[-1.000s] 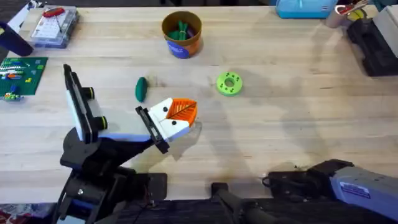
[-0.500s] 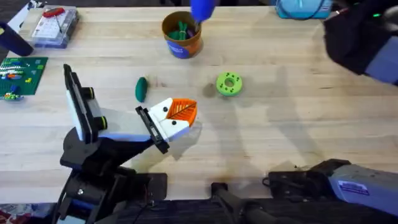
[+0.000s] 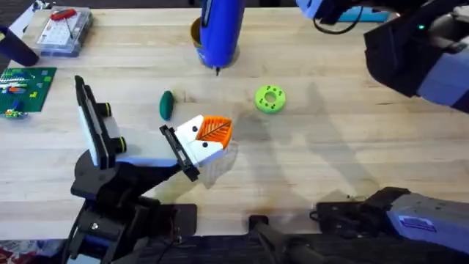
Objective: Pick up the gripper from the table and insert it into the empty holder that is missing its gripper. Then pick up a screw, insert it into the mounting hole, and use the screwdriver to tighten it. Finally, clean up the table by picking up the vegetable and placing it into the bucket.
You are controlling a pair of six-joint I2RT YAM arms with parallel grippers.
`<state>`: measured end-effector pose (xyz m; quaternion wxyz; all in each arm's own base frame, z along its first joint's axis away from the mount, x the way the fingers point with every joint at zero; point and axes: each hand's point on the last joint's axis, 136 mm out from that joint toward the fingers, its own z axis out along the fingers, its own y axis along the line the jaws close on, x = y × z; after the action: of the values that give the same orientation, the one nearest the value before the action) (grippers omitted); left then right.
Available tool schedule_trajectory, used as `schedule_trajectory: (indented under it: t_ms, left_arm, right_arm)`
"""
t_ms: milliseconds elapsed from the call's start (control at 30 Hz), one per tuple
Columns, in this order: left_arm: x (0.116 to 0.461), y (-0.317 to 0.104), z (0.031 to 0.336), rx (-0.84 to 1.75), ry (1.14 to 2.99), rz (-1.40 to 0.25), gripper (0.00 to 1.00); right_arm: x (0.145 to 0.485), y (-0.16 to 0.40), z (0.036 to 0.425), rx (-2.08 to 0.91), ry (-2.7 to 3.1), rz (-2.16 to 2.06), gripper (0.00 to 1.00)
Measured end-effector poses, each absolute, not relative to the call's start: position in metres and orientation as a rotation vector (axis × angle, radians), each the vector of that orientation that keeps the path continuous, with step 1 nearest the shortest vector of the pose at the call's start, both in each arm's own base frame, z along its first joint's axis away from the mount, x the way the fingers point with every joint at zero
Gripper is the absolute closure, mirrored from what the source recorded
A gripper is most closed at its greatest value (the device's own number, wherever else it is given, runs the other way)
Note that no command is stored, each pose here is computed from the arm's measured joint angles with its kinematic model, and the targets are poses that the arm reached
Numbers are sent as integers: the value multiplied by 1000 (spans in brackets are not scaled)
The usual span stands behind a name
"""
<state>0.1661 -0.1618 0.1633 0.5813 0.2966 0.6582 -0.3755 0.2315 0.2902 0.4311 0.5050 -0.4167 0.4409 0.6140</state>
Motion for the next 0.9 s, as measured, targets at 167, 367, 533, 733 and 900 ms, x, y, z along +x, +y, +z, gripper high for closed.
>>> schedule_trajectory:
  t_ms: [167,367,533,733,900]
  left_arm:
    - [166,-162,163,693,1538,-877,984]
    - [166,-162,163,693,1538,-877,984]
    - [166,-162,163,693,1538,-877,984]
    - [166,-162,163,693,1538,-877,984]
    - [166,-162,163,693,1538,-877,984]
  right_arm:
    - [210,302,430,-1084,1023,1523,916]
    - [194,310,430,-1136,983,1544,916]
    - [189,311,438,-1167,956,1535,914]
    - [179,312,460,-1220,876,1520,915]
    - [175,325,464,-1278,837,1545,917]
